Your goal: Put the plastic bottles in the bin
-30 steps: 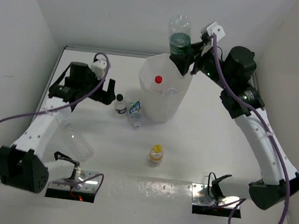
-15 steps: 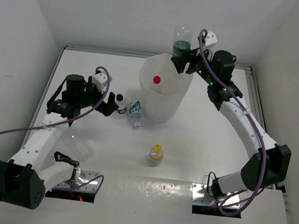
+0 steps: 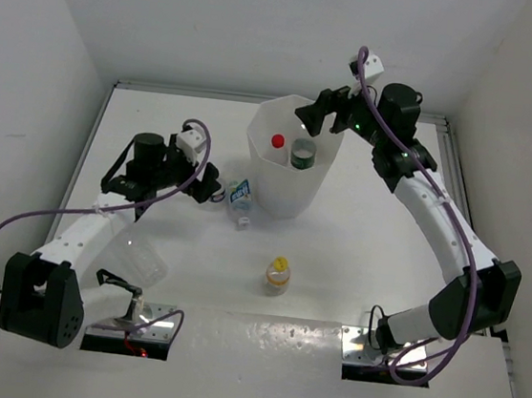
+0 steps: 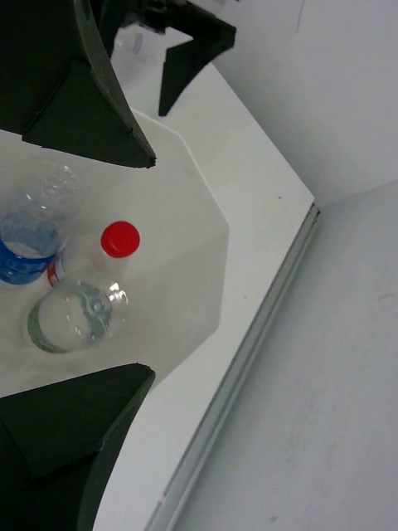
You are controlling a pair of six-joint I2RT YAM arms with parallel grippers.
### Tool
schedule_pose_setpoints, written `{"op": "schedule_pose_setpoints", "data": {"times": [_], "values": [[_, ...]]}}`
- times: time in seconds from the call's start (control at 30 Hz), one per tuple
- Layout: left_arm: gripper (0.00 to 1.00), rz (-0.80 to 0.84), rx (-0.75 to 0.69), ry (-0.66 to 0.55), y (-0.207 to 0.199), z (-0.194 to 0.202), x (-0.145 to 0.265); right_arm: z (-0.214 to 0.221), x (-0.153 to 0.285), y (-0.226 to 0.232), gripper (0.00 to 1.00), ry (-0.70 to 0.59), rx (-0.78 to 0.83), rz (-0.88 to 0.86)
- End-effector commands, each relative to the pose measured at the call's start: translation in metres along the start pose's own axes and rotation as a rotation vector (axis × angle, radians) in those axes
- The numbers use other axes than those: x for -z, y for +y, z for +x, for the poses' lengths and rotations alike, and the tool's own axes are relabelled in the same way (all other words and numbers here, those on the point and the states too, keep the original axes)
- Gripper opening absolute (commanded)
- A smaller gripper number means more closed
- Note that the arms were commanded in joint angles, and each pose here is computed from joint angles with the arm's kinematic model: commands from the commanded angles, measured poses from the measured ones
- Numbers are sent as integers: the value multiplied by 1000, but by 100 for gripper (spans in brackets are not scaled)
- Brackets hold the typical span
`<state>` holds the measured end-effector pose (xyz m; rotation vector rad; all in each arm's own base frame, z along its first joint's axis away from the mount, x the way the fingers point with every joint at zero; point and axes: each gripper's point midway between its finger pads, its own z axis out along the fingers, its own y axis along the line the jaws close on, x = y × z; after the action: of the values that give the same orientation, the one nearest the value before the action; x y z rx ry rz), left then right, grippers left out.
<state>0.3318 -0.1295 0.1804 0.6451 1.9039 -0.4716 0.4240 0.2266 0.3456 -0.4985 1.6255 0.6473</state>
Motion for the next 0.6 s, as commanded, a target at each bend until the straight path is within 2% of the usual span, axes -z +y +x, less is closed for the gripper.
{"op": "schedule_pose_setpoints", "data": {"times": [0.0, 0.1, 0.23, 0.27, 0.33, 0.37, 0.43, 0.47, 0.57], "values": [[100, -9, -23, -55, 5, -10, -16, -29, 21, 20, 100, -22, 18, -55], [100, -27, -25, -49, 10, -6, -24, -30, 39, 31, 100, -7, 49, -86], [89, -14, -19, -39, 12, -3, -33, -9, 65, 41, 100, 48, 115, -113], [78, -5, -20, -40, 11, -2, -35, 20, 70, 37, 100, 114, 132, -111], [67, 2, -15, -50, 10, -4, -36, 33, 84, 39, 100, 139, 149, -111], [55, 12, -15, -51, 8, -5, -36, 42, 89, 38, 100, 160, 200, -120], [44, 17, -15, -51, 12, -9, -32, 64, 104, 43, 100, 205, 209, -139], [34, 38, -13, -25, 8, -2, -31, 74, 109, 43, 100, 235, 238, -148], [18, 51, -16, -49, 14, -23, -17, 98, 132, 49, 100, 281, 261, -171]]}}
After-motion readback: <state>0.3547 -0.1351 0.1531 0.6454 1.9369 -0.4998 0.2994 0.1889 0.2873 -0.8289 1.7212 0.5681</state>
